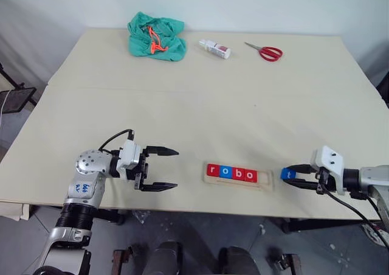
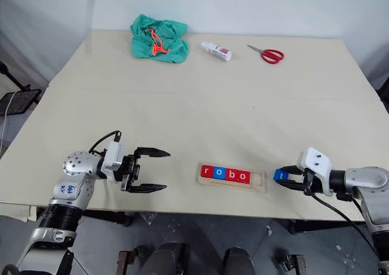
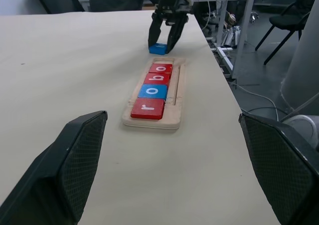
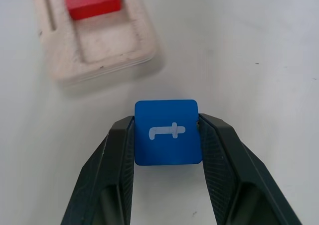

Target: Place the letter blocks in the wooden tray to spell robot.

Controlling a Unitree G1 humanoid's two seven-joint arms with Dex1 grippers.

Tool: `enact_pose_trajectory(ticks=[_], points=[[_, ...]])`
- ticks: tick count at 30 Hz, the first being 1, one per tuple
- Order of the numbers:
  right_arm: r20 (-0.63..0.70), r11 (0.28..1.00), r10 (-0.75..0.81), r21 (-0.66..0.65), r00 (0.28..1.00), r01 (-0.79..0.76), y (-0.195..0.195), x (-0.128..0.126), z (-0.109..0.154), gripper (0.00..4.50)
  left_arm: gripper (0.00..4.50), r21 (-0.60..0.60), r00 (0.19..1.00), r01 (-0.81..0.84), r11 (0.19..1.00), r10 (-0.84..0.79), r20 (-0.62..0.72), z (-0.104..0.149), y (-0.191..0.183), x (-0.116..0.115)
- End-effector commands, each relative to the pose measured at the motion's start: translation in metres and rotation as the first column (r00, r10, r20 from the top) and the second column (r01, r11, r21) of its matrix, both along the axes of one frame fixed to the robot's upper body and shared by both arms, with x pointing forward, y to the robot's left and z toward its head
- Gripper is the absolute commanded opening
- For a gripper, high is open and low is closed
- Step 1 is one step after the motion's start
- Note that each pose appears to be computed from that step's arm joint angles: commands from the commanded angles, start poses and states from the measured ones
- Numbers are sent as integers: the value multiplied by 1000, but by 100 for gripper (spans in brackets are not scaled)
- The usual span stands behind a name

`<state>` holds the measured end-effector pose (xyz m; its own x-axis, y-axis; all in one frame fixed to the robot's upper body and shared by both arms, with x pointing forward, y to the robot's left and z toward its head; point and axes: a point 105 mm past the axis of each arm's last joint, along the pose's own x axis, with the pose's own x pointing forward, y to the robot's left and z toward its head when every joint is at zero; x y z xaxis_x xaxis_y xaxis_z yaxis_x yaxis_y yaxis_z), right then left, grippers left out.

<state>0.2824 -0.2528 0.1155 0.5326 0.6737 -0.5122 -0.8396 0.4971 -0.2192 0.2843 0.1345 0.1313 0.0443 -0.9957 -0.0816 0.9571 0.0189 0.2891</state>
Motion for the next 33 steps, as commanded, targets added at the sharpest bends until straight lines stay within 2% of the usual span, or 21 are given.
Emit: enact_pose_trajectory(ticks=[1, 8, 21, 30, 33], points=[[32, 997, 58, 54, 998, -59, 30, -3, 24, 147, 450, -19, 1000, 2, 1000, -1, 31, 6, 0, -2], [-28, 994, 106, 9, 994, -106, 42, -10, 13, 147, 450, -24, 999, 6, 1000, -5, 34, 5, -2, 0], [-29, 990, 140, 3, 990, -140, 46, -7, 9, 147, 450, -32, 999, 3, 999, -2, 38, 4, -2, -2], [-26, 987, 158, 23, 987, -157, 50, -7, 7, 446, 450, -36, 999, -5, 999, 7, 42, 4, -2, -3], [-19, 989, 150, 11, 989, -150, 47, -7, 8, 446, 450, -37, 999, -6, 999, 8, 42, 4, -3, -3]])
